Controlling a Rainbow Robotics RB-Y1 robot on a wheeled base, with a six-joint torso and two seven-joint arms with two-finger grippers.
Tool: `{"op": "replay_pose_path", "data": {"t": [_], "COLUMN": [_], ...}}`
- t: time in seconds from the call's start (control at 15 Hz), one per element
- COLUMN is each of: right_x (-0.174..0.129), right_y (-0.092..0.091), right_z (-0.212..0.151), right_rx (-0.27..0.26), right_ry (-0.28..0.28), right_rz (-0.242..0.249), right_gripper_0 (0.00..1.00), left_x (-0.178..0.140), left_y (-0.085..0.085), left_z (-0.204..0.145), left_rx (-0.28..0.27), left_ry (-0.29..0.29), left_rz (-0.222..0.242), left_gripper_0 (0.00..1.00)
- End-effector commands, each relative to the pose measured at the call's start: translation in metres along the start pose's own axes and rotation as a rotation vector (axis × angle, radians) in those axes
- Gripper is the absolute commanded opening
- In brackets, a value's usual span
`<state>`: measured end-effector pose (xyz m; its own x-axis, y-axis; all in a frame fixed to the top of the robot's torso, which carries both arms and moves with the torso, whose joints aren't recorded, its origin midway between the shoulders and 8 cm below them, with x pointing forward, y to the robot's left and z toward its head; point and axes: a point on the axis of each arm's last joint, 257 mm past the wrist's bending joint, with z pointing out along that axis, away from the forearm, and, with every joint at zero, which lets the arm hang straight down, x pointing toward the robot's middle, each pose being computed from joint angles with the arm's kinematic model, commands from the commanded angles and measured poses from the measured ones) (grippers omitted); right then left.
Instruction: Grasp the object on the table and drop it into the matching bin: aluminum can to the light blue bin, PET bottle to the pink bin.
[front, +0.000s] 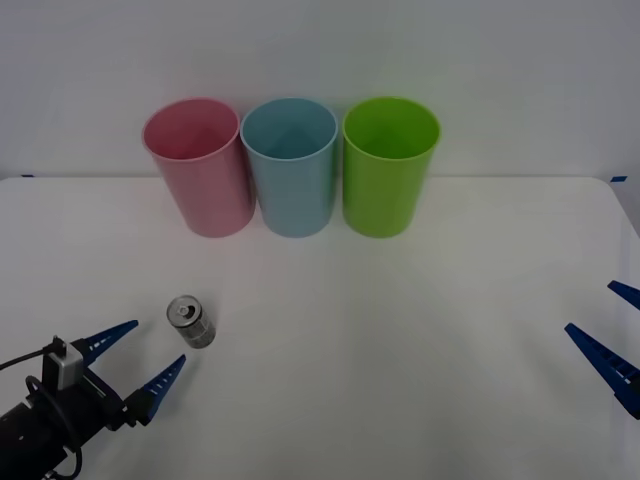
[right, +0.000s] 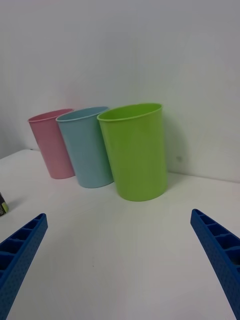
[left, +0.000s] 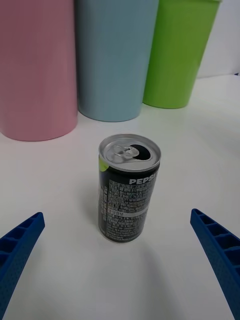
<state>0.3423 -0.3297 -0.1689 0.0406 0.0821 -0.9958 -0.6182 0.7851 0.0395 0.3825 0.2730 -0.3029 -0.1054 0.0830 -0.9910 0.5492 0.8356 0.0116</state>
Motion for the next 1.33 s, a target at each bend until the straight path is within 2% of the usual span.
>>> {"op": "replay_pose_path", "data": {"t": [0.07,0.4,0.73,1.33], "right_x": [0.000,0.000,0.000,0.000], "right_y": [0.000,0.000,0.000,0.000], "right_z": [0.000,0.000,0.000,0.000], "right_rx": [0.000,0.000,0.000,0.000], "right_ry": [0.000,0.000,0.000,0.000], "right_rz": [0.000,0.000,0.000,0.000], "right_gripper_0": [1.00,1.00,1.00,1.00], "left_x": [0.004,0.008,0.014,0.017], "left_y": [-0.001,-0.007,-0.003,-0.009], "left_z": [0.010,0.028,0.053,0.081], "left_rx": [-0.011,-0.022,-0.006,0.026], "left_ry": [0.004,0.001,0.002,-0.003], "left_rz": [0.010,0.003,0.006,0.004], "left_gripper_0": [1.00,1.00,1.00,1.00]}}
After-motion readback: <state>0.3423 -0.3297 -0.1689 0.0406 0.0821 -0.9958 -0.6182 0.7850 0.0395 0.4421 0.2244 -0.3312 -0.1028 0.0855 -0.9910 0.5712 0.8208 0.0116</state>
